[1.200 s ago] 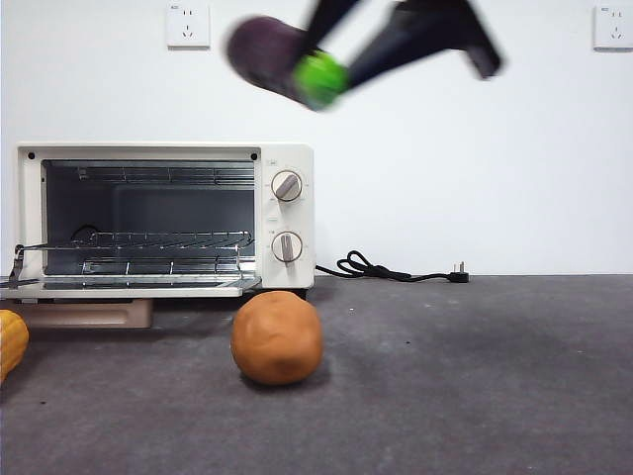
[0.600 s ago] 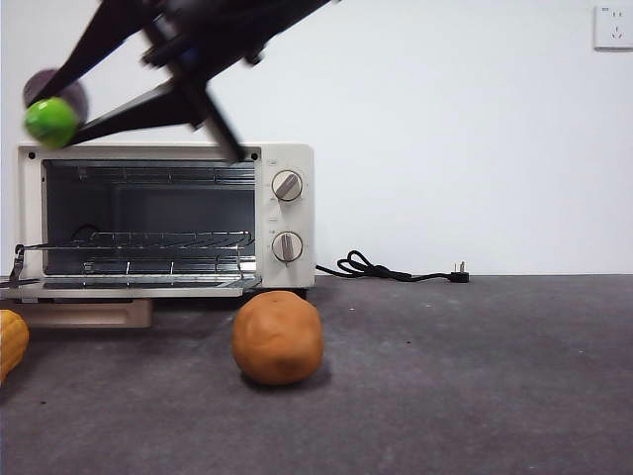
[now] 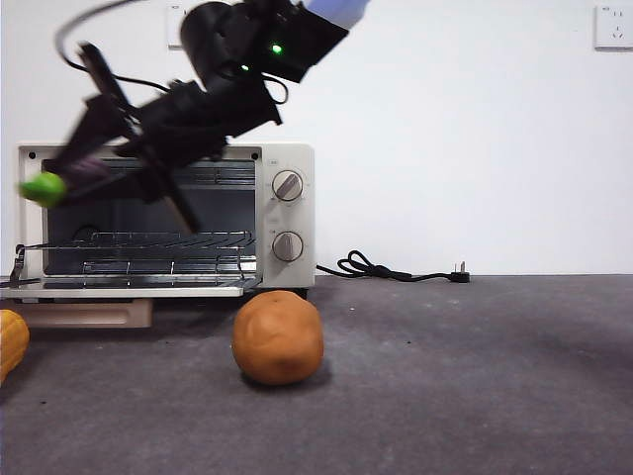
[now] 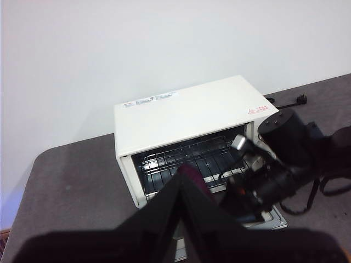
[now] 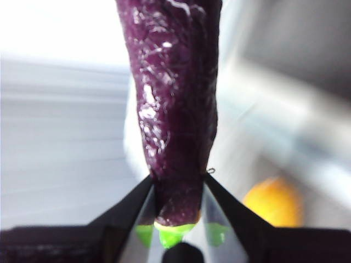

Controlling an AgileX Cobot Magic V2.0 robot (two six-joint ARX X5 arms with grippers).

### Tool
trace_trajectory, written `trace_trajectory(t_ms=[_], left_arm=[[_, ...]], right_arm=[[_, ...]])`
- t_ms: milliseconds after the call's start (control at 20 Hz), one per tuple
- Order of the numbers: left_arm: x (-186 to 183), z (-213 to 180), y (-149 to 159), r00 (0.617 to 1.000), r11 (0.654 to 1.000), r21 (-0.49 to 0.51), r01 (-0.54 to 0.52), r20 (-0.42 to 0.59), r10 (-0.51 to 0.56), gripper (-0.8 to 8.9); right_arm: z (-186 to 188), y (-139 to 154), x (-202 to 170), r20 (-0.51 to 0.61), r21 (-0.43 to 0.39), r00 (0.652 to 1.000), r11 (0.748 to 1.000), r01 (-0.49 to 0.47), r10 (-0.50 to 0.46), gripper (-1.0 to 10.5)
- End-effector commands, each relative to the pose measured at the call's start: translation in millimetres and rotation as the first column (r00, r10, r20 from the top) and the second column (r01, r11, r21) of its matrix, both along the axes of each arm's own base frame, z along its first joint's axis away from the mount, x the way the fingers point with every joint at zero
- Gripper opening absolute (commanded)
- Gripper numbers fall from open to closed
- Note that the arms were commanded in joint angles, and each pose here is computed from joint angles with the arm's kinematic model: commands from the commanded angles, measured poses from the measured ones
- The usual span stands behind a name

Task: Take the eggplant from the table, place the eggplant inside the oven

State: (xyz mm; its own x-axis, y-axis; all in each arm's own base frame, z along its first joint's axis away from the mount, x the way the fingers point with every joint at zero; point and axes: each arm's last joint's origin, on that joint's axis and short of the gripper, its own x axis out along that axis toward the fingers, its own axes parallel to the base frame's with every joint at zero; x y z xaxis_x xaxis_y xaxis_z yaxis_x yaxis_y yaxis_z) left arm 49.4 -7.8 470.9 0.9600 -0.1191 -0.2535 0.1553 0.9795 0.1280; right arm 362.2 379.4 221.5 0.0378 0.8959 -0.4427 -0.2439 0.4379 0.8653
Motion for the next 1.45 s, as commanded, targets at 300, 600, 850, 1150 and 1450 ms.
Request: trace_trajectory(t_ms=[300,600,850,1150,1450], left_arm=[[-0.5,-0.8,-0.1,1.0,1.0,0.018,0.008,0.004,-0.008,-0.05],[-1.3,-3.9,0.1,1.0,1.0,0.025,0.009,-0.028,-0.009,-0.05],[-1.4,-3.9,0.1,1.0,1.0,0.03,0.011,-0.027,-0.01,-0.05],[-1.4,-3.8,0.1,1.0,0.999,0.032,0.011,-0.027,-0.01,-0.05],[-1.8,-4.9,0.2,0.999,0.999,0.035,0.012,-0.038,-0.011,-0.05]], right_arm=[[-7.1,-10.3,22.9,-0.008,-0.059,0.933,0.931,0.359,-0.36,-0.1],[-4.6,-12.9,30.0,0.116,-0.063,0.824,0.824,0.564,-0.555,0.0],[-4.6,-15.6,32.7,0.181,-0.073,0.749,0.751,0.656,-0.637,1.8],[-1.4,-14.6,34.2,0.199,-0.037,0.74,0.75,0.661,-0.643,3.3],[-0.3,-13.4,33.7,0.185,-0.024,0.762,0.772,0.635,-0.621,3.3]])
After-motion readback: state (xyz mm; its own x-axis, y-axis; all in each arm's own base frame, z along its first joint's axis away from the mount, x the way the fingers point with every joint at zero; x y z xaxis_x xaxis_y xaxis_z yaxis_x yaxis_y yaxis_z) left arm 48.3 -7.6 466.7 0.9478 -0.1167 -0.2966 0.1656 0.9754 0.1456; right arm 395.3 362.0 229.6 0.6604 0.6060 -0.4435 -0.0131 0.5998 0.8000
